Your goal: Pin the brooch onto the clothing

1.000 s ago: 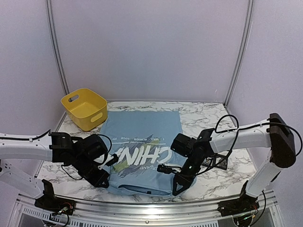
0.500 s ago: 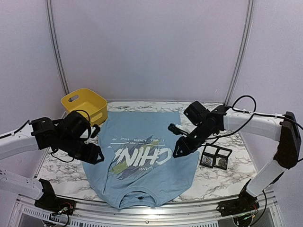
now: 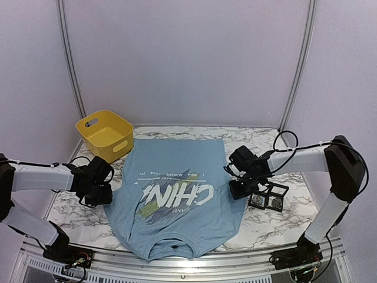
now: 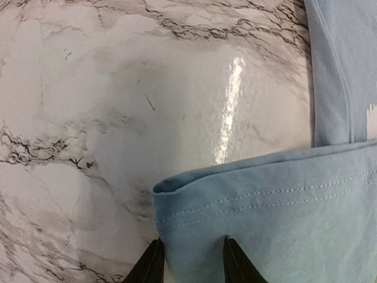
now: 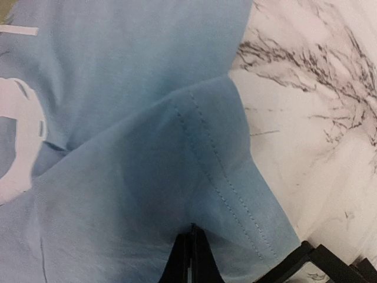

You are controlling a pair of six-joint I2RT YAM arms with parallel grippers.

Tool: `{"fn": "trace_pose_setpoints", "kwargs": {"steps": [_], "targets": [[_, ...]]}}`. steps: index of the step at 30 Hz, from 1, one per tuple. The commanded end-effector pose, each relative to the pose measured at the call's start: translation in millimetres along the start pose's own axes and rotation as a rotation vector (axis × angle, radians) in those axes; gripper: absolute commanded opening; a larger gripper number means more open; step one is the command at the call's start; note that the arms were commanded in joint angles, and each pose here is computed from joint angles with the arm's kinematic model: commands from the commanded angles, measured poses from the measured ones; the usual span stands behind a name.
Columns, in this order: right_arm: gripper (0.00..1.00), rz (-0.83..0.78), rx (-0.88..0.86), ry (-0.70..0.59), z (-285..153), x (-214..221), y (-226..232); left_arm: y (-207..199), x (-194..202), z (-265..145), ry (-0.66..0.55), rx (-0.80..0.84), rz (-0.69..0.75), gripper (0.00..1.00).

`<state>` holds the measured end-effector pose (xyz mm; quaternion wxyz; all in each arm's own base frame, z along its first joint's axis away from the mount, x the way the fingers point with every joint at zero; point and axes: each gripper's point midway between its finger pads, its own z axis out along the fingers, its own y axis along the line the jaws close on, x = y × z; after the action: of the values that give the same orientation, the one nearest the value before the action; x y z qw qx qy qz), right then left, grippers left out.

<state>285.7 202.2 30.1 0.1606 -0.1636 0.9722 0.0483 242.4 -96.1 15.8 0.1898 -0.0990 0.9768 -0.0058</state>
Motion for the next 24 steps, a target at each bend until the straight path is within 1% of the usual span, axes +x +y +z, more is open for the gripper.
{"fn": "trace_pose_setpoints", "kwargs": {"steps": [1, 3, 6, 9, 11, 12, 15, 16, 17, 19, 20, 22, 24], "targets": [[0.00, 0.105, 0.117, -0.047, 14, -3, -28, 19, 8, 16, -0.038, -0.064, -0.140, 0.33], [0.00, 0.116, 0.137, -0.043, 16, 2, -33, 29, 20, 16, -0.036, -0.078, -0.227, 0.34], [0.00, 0.125, 0.143, -0.032, 18, 9, -35, 43, 32, 8, -0.068, -0.068, -0.366, 0.33], [0.00, 0.131, 0.184, -0.033, 14, 14, -43, 59, 49, 1, -0.069, -0.067, -0.505, 0.28], [0.00, 0.134, 0.204, -0.040, 10, 17, -48, 62, 54, -5, -0.079, -0.034, -0.544, 0.18], [0.00, 0.132, 0.207, -0.039, 8, 18, -49, 62, 53, -10, -0.095, -0.012, -0.554, 0.16], [0.00, 0.117, 0.180, -0.032, 7, 20, -45, 64, 43, -26, -0.165, 0.030, -0.609, 0.15], [0.00, 0.105, 0.156, -0.035, 6, 18, -40, 63, 36, -31, -0.198, 0.044, -0.598, 0.15], [0.00, 0.089, 0.125, -0.040, 4, 14, -34, 57, 23, -37, -0.240, 0.069, -0.553, 0.15], [0.00, 0.059, 0.066, -0.069, -5, -3, -22, 43, -3, -50, -0.300, 0.091, -0.441, 0.15], [0.00, 0.044, 0.042, -0.092, -13, -15, -16, 32, -15, -54, -0.308, 0.102, -0.375, 0.17], [0.00, 0.013, 0.014, -0.151, -32, -41, -7, 12, -26, -53, -0.264, 0.104, -0.274, 0.17], [0.00, -0.012, 0.015, -0.219, -50, -69, -4, -9, -30, -42, -0.203, 0.121, -0.179, 0.16]]}}
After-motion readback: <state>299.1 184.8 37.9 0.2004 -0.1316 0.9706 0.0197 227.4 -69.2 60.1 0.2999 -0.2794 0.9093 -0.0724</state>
